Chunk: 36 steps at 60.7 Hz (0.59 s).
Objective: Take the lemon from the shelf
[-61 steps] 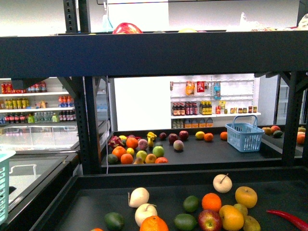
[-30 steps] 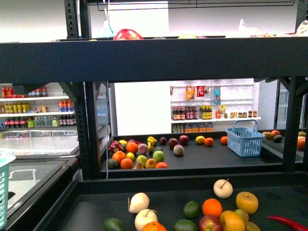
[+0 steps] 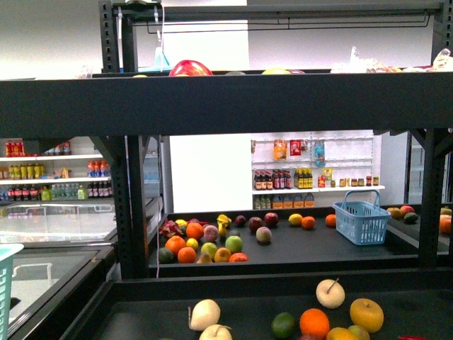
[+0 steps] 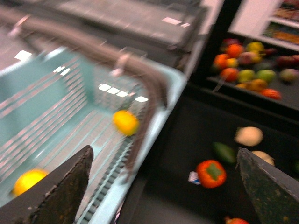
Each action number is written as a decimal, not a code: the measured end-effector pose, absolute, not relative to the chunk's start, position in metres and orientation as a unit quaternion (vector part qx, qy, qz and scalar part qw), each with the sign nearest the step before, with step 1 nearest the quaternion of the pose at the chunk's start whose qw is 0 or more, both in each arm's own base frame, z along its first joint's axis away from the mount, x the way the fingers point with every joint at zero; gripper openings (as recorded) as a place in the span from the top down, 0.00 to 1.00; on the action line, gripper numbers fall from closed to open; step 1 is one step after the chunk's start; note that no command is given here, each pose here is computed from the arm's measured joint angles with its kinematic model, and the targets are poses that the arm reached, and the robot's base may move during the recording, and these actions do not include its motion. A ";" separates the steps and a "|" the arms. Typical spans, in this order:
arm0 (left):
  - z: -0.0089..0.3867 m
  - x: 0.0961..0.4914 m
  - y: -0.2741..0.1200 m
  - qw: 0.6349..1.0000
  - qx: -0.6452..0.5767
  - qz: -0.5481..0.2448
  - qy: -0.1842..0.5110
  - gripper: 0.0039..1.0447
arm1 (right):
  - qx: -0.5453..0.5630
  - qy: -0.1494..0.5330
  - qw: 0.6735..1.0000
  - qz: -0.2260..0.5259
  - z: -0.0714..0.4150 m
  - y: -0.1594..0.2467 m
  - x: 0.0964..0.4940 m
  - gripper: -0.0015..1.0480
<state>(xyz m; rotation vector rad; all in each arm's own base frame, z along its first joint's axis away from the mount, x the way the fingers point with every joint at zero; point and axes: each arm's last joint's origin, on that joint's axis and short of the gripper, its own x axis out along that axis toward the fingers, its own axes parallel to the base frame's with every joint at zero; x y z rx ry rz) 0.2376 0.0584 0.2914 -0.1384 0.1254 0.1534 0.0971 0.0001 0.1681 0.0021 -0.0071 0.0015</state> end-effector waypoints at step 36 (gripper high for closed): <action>0.203 0.141 0.000 1.000 -0.006 0.001 0.002 0.98 | 0.001 -0.004 1.000 0.001 0.168 0.000 0.097 0.07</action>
